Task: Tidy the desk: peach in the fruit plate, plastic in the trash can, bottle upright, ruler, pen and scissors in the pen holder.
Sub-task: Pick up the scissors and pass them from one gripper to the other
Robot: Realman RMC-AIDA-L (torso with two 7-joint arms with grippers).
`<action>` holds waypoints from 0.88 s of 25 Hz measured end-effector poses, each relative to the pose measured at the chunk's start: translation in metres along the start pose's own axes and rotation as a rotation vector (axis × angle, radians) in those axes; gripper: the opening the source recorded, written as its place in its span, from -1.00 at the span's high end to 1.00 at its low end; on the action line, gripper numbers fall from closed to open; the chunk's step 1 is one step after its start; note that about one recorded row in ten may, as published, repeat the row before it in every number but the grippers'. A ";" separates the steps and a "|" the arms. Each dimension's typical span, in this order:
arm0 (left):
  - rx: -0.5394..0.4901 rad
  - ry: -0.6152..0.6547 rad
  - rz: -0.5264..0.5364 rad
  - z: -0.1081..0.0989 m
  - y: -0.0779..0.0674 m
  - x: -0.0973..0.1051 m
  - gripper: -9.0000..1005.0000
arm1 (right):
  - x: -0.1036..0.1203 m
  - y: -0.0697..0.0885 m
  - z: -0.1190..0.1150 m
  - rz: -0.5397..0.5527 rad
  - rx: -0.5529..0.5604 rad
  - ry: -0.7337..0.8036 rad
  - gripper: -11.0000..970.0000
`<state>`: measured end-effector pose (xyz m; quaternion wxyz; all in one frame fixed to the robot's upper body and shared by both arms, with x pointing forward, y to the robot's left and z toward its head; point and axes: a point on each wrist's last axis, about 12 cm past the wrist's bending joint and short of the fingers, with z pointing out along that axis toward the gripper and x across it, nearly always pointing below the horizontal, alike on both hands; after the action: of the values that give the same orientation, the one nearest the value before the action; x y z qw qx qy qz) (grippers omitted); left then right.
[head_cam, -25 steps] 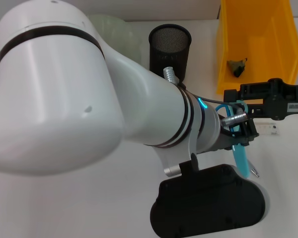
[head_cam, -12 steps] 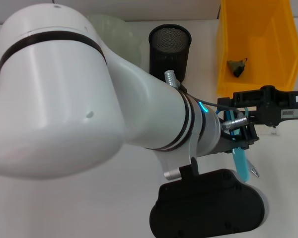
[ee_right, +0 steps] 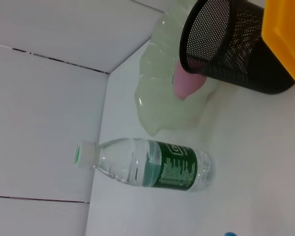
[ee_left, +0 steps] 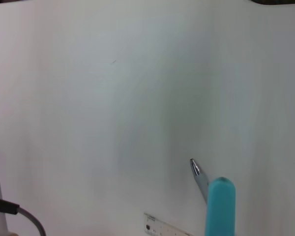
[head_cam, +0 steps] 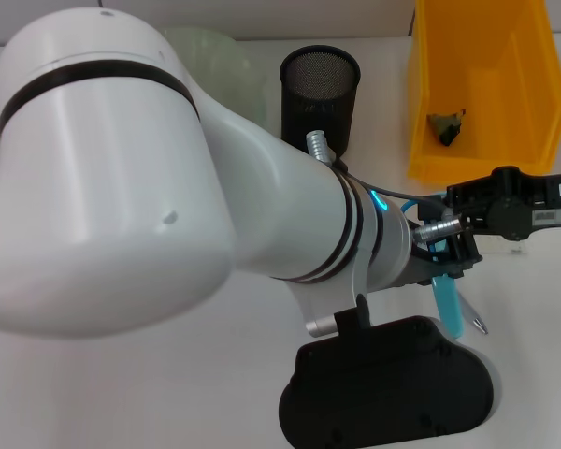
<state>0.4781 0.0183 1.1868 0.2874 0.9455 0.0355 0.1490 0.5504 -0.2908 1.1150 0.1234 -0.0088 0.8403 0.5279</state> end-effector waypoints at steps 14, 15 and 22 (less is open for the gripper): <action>0.014 0.014 0.004 0.003 -0.004 0.004 0.55 | -0.003 0.004 0.002 -0.060 0.008 0.005 0.73; 0.013 0.018 0.005 0.003 -0.004 0.005 0.55 | -0.003 0.005 0.002 -0.066 0.008 0.005 0.75; 0.011 0.024 -0.001 0.003 -0.005 0.007 0.55 | -0.004 0.006 0.001 -0.075 0.010 0.003 0.84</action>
<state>0.4852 0.0218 1.1838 0.2816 0.9453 0.0403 0.1598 0.5538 -0.2875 1.1208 0.1417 -0.0404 0.8422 0.5187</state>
